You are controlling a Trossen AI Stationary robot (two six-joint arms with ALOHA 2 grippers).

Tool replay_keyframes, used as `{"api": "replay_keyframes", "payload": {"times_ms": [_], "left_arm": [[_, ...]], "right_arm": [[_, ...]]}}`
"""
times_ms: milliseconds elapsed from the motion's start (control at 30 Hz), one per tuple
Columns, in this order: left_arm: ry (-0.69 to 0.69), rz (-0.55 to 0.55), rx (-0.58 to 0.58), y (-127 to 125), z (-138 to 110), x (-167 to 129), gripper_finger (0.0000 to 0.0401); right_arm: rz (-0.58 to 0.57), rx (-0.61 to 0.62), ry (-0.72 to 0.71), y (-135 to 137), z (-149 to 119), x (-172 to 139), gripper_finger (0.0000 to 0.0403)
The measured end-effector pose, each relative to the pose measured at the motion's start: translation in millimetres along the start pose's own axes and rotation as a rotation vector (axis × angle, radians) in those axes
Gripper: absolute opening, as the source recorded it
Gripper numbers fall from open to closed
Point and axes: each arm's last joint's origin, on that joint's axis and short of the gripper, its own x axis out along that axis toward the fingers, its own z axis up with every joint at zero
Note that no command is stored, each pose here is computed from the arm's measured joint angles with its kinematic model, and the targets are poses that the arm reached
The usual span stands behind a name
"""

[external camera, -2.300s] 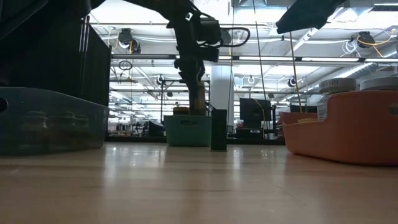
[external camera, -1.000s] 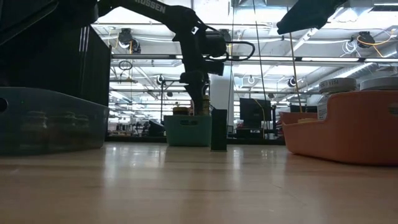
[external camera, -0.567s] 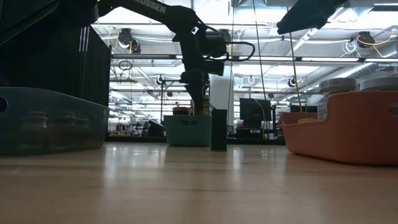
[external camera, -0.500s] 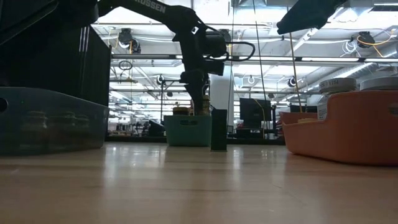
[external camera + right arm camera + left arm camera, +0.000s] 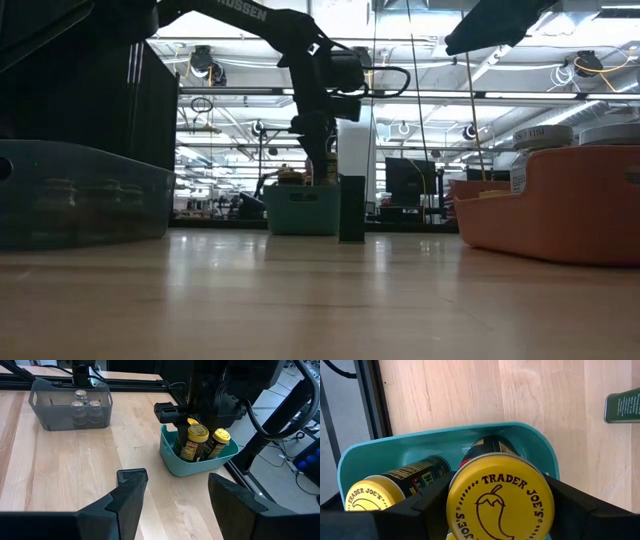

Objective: Sort spices by type
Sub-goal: Put the yellow seasoning bottle into the blue bin

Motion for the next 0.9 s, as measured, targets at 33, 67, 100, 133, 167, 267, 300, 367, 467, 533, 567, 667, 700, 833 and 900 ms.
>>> {"api": "replay_keyframes", "payload": {"times_ms": [33, 67, 100, 133, 167, 267, 300, 367, 467, 533, 567, 667, 700, 833, 900], "left_arm": [[0.0, 0.0, 0.0, 0.0, 0.0, 0.0, 0.0258], [0.0, 0.0, 0.0, 0.1, -0.1, 0.0, 0.0258], [0.0, 0.0, 0.0, 0.1, -0.1, 0.0, 0.0258], [0.0, 0.0, 0.0, 0.1, -0.1, 0.0, 0.0258], [0.0, 0.0, 0.0, 0.1, -0.1, 0.0, 0.0258], [0.0, 0.0, 0.0, 0.1, -0.1, 0.0, 0.0258], [0.0, 0.0, -0.001, 0.3, -0.2, 0.0, 0.0258], [0.0, 0.0, -0.001, 0.6, -0.4, 0.0, 0.0258], [0.0, 0.0, -0.005, 2.1, -1.4, 0.0, 0.0258], [0.001, 0.002, -0.01, 3.9, -2.6, 0.0, 0.0258], [0.002, 0.003, -0.013, 4.9, -3.4, 0.0, 0.0258], [0.0, 0.006, -0.018, 7.5, -4.7, 0.0, 0.0258], [-0.003, 0.008, -0.021, 8.6, -5.1, 0.0, 0.0258], [-0.005, 0.011, -0.022, 9.7, -5.4, 0.0, 0.0258], [-0.005, 0.01, -0.013, 9.6, -5.5, 0.0, 0.0258]], "right_arm": [[0.0, 0.0, 0.0, 0.0, 0.0, 0.0, 0.0203], [0.0, 0.0, 0.0, 0.0, 0.0, 0.0, 0.0203], [0.0, 0.0, 0.0, 0.0, 0.0, 0.0, 0.0203], [0.0, 0.0, 0.0, 0.0, 0.0, 0.0, 0.0203], [0.0, 0.0, 0.0, 0.0, 0.0, 0.0, 0.0203], [0.0, 0.0, 0.0, 0.0, 0.0, 0.0, 0.0203], [0.0, 0.0, 0.0, 0.0, 0.0, 0.0, 0.0203], [0.0, 0.0, 0.0, 0.0, 0.0, 0.0, 0.0203], [0.0, 0.0, 0.0, 0.0, 0.0, 0.0, 0.0203], [0.0, -0.001, 0.0, 0.0, 0.0, 0.0, 0.0203], [0.0, -0.001, 0.0, 0.0, 0.0, 0.0, 0.0203], [0.0, -0.001, 0.0, 0.0, 0.0, 0.0, 0.0203], [0.0, -0.001, 0.0, 0.1, 0.0, 0.0, 0.0203], [0.0, -0.001, 0.0, 0.0, 0.0, 0.0, 0.0203], [0.0, -0.001, 0.0, 0.0, 0.0, 0.0, 0.0203]]}}
